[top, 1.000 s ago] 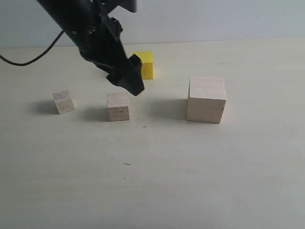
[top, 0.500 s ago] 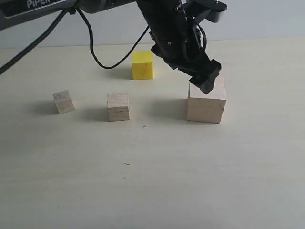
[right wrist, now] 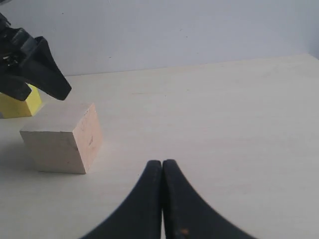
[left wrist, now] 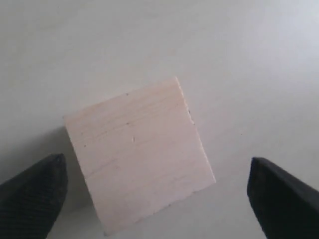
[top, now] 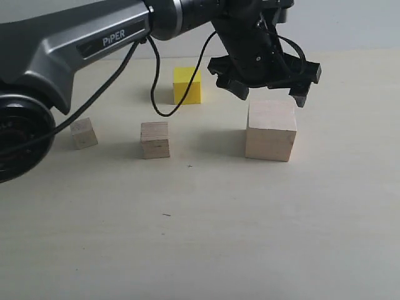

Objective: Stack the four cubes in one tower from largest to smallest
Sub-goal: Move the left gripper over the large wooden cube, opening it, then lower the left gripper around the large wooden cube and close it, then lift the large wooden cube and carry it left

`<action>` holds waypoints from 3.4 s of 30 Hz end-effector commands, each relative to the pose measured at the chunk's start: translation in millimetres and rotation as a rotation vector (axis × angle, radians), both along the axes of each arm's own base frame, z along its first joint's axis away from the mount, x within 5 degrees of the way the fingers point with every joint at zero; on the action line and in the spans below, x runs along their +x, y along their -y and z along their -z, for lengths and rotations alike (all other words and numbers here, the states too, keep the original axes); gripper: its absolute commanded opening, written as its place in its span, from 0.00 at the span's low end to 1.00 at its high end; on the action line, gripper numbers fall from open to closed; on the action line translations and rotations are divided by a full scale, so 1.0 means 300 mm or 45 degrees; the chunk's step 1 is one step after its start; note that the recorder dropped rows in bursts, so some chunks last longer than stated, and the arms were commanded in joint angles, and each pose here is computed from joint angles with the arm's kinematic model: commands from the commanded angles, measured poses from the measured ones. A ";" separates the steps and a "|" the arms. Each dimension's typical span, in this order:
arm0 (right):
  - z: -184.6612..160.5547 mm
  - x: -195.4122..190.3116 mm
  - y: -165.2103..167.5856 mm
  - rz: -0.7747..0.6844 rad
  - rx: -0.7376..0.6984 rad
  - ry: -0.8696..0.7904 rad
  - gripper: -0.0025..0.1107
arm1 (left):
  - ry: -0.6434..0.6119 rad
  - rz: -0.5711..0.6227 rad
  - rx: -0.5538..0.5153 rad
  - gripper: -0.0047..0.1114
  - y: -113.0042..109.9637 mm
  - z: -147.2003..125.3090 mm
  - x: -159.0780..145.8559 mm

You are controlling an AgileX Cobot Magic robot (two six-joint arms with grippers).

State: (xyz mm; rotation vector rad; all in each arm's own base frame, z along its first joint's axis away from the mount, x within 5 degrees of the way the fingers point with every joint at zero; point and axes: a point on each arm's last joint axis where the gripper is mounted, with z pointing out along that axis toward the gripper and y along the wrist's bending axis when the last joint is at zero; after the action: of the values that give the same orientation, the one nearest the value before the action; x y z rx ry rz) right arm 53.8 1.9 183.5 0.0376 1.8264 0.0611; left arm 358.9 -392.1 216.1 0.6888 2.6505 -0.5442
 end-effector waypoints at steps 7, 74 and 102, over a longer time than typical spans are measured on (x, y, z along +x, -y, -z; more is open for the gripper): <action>0.002 -0.001 0.002 0.007 -0.016 0.011 0.02 | 0.133 -0.153 0.061 0.85 0.035 0.046 0.008; 0.002 -0.001 0.002 0.007 -0.016 0.011 0.02 | 0.167 -0.086 0.248 0.81 0.108 0.248 -0.038; 0.002 -0.001 0.002 0.007 -0.016 0.011 0.02 | 0.337 -0.204 0.394 0.06 0.000 -0.040 -0.040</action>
State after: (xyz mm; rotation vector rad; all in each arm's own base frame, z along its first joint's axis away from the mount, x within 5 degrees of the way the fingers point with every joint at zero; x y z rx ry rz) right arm 53.8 1.9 183.5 0.0376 1.8264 0.0611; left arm 344.8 -397.6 208.2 0.6450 2.5727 -0.0050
